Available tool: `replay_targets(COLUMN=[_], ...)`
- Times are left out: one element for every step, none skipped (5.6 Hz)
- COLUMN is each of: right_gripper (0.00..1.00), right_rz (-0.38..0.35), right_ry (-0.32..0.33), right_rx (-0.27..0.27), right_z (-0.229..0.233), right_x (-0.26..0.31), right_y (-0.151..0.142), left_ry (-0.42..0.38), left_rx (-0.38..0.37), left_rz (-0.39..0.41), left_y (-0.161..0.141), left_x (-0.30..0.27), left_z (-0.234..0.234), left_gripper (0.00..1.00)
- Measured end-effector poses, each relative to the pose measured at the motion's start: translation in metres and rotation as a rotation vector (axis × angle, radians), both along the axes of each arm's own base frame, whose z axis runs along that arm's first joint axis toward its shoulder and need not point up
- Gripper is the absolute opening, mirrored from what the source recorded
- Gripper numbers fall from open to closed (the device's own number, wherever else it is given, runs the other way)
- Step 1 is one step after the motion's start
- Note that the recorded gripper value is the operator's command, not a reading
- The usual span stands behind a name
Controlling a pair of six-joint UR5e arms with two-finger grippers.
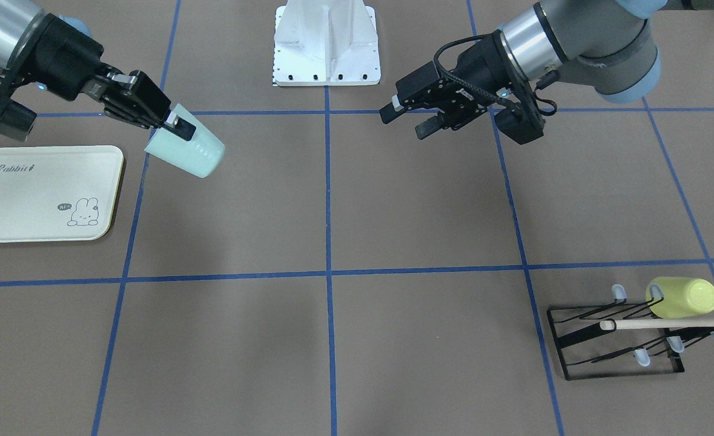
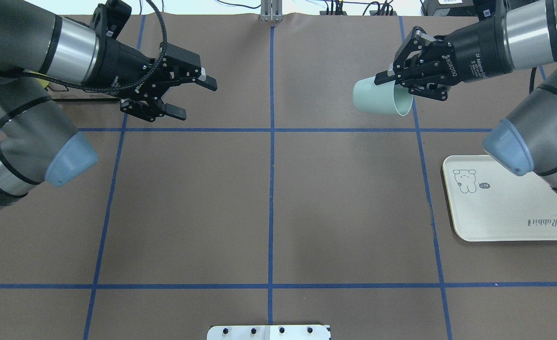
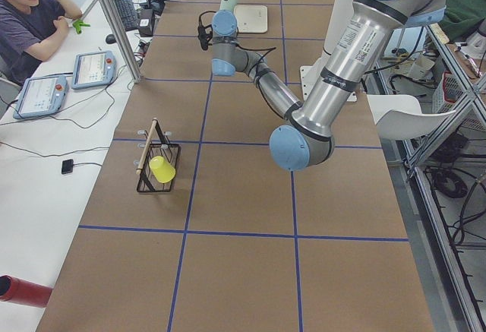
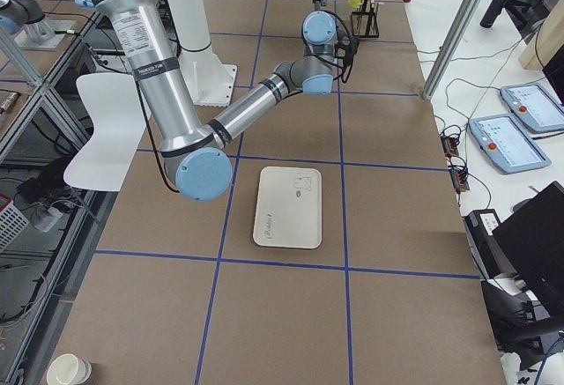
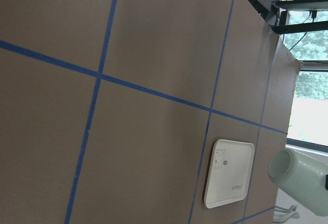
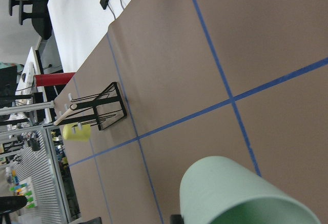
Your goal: Left arm grabs green cup and hands to right arm on tray
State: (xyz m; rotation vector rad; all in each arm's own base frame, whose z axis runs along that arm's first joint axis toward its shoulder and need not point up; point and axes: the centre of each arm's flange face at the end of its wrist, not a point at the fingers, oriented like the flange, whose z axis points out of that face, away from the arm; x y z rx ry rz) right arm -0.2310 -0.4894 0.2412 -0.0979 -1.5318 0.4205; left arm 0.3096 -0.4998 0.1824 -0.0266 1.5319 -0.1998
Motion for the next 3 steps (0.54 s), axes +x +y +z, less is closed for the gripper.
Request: replay_targets(right_gripper=[0.00,0.00,0.00], right_rz=[0.007,0.008,-0.007], right_ry=[0.085,0.186,0.306], right_rx=[0.017,0.063,0.139], right_z=[0.034,0.071,0.126], right_x=[0.008,0.016,0.027], right_y=[-0.003,-0.004,0.006], left_ry=[-0.113,-0.227,-0.328], left_rx=[0.076,0.162,0.259], left_rz=[-0.020,-0.029,-0.031], left_y=[-0.019,-0.034,-0.044], left_x=[-0.015,-0.038,-0.072], left_z=[0.028,0.071,0.122], left_gripper=[1.00,1.00,1.00])
